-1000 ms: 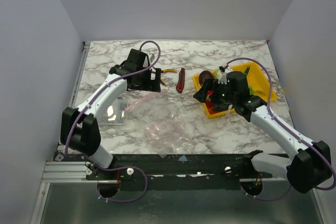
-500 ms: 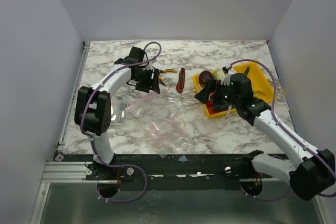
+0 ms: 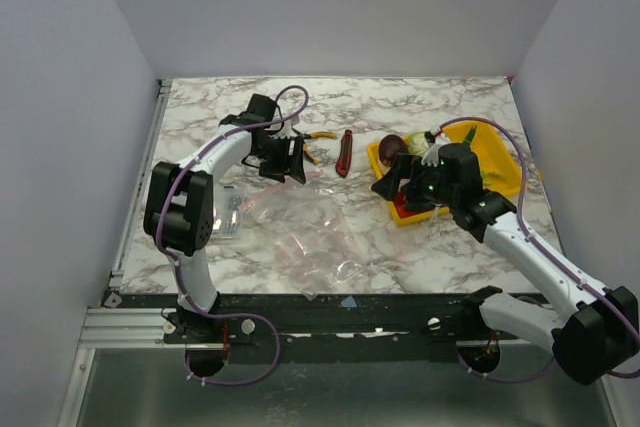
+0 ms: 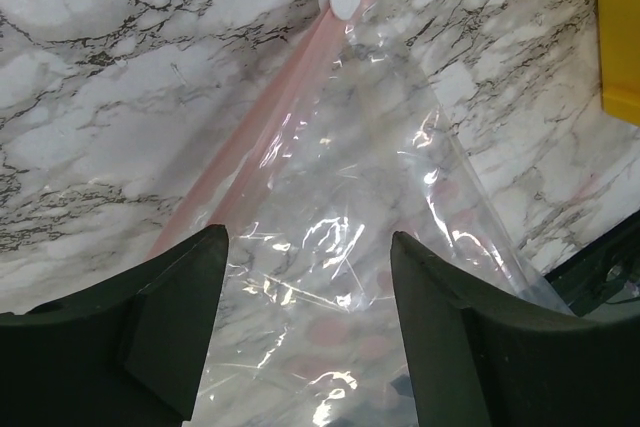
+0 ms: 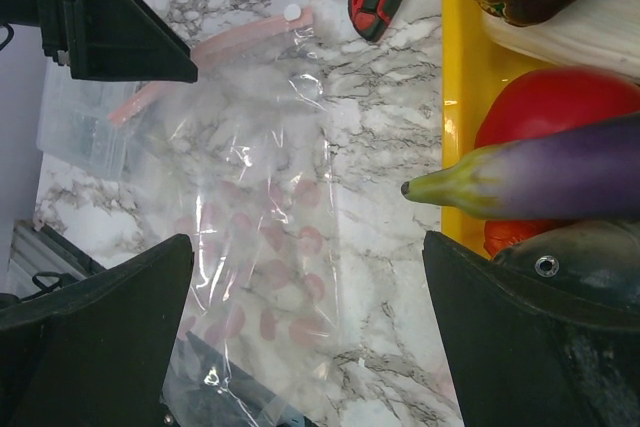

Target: Place the food in the zip-top bag and seal the zipper

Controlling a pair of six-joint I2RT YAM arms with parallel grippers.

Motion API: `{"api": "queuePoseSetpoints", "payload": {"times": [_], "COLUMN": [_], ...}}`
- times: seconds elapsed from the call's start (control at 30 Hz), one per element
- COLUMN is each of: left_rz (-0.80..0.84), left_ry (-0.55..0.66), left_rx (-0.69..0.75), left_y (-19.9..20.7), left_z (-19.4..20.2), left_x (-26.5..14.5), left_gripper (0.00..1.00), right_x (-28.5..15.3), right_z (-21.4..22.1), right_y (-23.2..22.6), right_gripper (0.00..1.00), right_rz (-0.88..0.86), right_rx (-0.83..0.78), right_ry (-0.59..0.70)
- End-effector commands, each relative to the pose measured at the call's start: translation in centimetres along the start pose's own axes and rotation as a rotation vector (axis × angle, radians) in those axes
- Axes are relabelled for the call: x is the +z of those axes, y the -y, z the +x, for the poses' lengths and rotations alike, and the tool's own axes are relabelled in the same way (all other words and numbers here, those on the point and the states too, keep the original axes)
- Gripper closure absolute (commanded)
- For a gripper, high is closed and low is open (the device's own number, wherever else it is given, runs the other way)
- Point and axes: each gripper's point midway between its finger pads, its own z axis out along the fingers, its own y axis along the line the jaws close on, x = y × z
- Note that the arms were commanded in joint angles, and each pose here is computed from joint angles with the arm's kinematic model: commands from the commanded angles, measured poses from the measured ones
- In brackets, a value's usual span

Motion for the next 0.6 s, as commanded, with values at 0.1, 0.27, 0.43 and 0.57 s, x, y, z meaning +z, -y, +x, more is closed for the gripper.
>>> {"api": "queuePoseSetpoints", "payload": {"times": [0.1,0.27,0.43,0.57], "left_rz": [-0.046,0.072,0.092,0.1], "left_ry": [0.059,-0.023,-0.049,-0.077], "left_rx": [0.046,-0.01,-0.032,-0.042], "left_y": [-0.6,0.1,0.0,-0.2], "left_z": [-2.3,-1.3,-0.7,0.0], "left_x": [-2.0,-0.1,0.8,1.3], "left_gripper": [0.31,0.3,0.3,0.32], "right_x": [-0.6,-0.8,-1.3,-1.5], "right_z": [0.2,0.0,-0.5,-0.6], "right_y": [0.6,0.3,0.1,0.1], "right_gripper": [0.0,0.0,0.0,0.0], "right_rz": [0.029,0.022,0.026,0.026], "right_rx": [0.001,0.009,0.005,0.011], "right_ry": [0.008,0.015,0.036,0.04]}}
